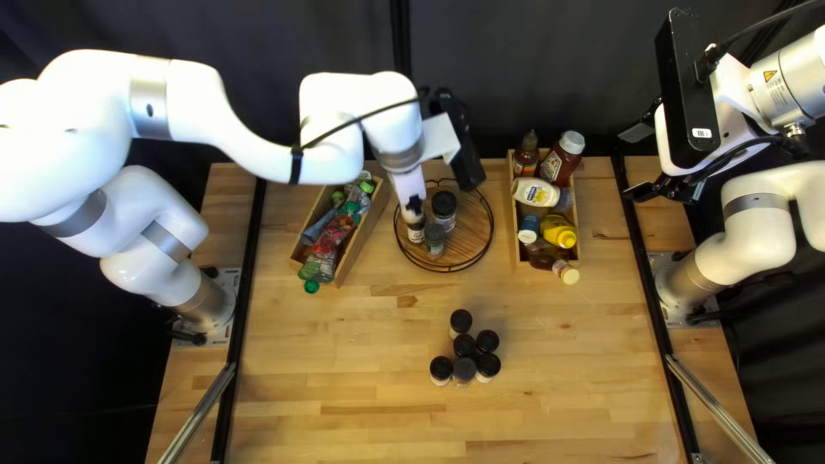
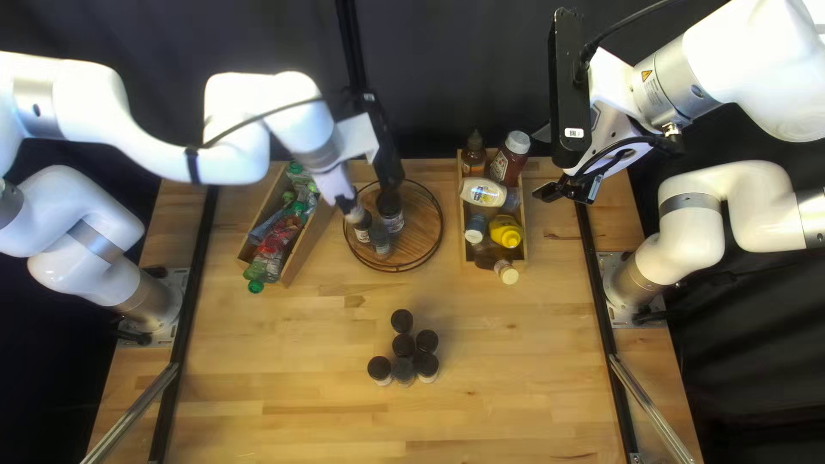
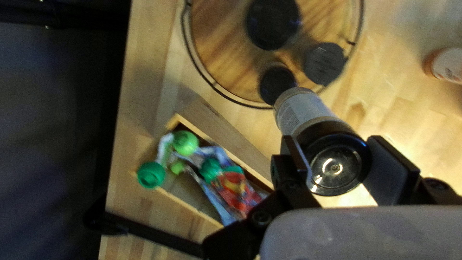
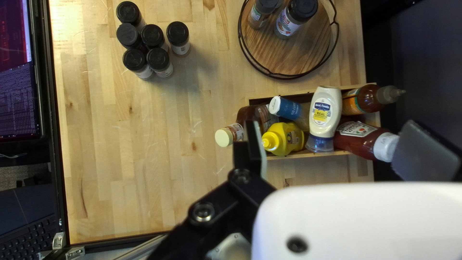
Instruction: Separate condiments, baby food and spices and place it in 3 different racks/containers
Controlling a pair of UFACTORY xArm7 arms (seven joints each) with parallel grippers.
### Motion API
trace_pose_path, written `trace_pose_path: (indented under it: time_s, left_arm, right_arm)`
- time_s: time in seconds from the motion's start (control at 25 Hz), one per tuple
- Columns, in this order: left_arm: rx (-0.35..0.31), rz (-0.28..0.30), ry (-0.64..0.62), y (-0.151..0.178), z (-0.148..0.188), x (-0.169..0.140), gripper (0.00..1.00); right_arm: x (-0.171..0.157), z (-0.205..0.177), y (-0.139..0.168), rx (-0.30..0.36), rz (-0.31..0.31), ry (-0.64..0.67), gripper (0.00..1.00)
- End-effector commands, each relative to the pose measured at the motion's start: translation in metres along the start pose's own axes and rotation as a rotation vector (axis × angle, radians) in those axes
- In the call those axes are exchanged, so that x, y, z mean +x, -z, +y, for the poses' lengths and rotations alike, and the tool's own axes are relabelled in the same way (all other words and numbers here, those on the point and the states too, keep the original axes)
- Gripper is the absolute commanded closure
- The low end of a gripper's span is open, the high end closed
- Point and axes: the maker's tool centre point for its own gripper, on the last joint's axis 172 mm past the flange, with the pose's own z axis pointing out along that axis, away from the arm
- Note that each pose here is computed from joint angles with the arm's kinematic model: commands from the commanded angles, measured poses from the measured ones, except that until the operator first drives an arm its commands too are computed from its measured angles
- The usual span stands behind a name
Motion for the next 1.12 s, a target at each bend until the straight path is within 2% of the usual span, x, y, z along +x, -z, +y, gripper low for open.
trace_pose_path:
  time_s: [0.04,0.48,1.12]
  left_arm:
    - [-0.01,-0.002,0.027,-0.02,-0.019,0.005,0.79]
    - [-0.039,-0.014,0.039,-0.063,-0.015,0.013,0.82]
    - [-0.057,-0.023,0.061,-0.094,-0.02,0.021,0.86]
  right_arm:
    - [0.0,0.0,0.0,0.0,0.0,0.0,0.0]
    - [0.0,0.0,0.0,0.0,0.0,0.0,0.0]
    - [0.0,0.0,0.0,0.0,0.0,0.0,0.0]
